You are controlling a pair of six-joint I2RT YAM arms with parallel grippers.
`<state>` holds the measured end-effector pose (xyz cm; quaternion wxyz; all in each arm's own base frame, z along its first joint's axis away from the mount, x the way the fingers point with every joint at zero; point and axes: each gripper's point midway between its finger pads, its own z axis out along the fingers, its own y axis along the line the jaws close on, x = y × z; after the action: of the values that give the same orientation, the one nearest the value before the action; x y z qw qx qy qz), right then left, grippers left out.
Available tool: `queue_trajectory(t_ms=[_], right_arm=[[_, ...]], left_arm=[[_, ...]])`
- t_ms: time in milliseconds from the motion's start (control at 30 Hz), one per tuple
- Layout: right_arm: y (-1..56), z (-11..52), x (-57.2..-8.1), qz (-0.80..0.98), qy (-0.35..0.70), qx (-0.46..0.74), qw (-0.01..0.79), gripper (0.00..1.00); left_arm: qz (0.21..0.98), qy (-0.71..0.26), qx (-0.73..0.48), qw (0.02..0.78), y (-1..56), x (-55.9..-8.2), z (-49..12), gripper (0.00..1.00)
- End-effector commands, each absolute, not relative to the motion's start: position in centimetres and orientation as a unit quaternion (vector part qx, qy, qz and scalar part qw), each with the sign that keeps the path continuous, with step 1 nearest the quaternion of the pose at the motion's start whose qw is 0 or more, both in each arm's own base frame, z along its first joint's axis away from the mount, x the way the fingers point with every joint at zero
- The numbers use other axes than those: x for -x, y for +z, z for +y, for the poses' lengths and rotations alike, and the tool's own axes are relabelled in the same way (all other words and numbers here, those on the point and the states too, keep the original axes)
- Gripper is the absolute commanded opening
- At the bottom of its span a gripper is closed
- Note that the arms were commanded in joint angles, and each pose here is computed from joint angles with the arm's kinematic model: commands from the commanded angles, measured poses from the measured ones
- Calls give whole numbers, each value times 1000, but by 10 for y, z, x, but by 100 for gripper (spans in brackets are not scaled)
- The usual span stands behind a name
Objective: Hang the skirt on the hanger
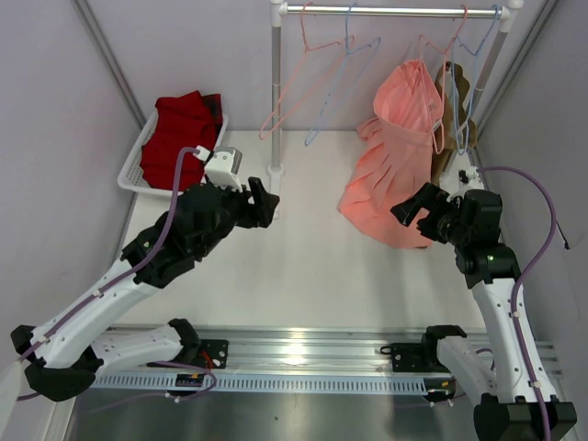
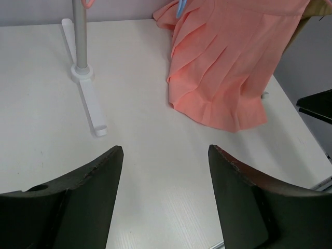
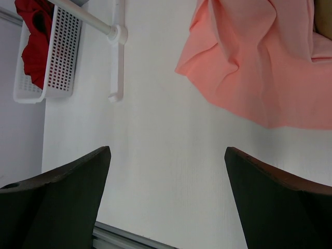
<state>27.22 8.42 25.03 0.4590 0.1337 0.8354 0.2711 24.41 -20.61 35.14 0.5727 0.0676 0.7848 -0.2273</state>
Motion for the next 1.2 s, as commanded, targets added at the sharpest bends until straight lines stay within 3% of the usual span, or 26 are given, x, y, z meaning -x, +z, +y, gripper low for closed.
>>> queue_trajectory(t_ms=[0, 267, 533, 733, 767, 800, 833, 867, 900, 967, 1000, 1167], right_arm=[[260, 85, -273, 828, 272, -125, 474, 99], [252, 94, -277, 840, 275, -113, 454, 99], [244, 115, -281, 852, 301, -83, 420, 99], [246, 127, -279, 854, 315, -62, 409, 99], [246, 128, -279, 854, 316, -61, 408, 99], [245, 130, -278, 855, 318, -59, 406, 99], [245, 131, -278, 855, 318, -58, 404, 99], [244, 132, -278, 856, 319, -56, 403, 99], [243, 134, -277, 857, 320, -53, 400, 99], [244, 135, -277, 856, 322, -49, 401, 99], [244, 137, -278, 855, 326, -46, 401, 99], [235, 145, -278, 863, 325, -33, 387, 99]], left_arm=[[772, -246, -51, 584, 372, -246, -206, 72], [788, -218, -9, 576, 363, -276, -182, 72], [783, -50, 187, 592, 350, -393, -64, 70], [794, 28, 270, 544, 290, -488, -1, 67], [785, 21, 274, 555, 304, -505, 1, 67], [812, 39, 272, 515, 260, -524, 8, 66], [821, 48, 276, 498, 243, -532, 13, 66], [807, 47, 284, 515, 263, -550, 19, 66], [824, 64, 283, 487, 227, -564, 21, 66], [823, 75, 273, 492, 231, -581, 25, 66], [836, 88, 272, 469, 201, -590, 27, 66], [843, 107, 308, 427, 156, -594, 43, 64]])
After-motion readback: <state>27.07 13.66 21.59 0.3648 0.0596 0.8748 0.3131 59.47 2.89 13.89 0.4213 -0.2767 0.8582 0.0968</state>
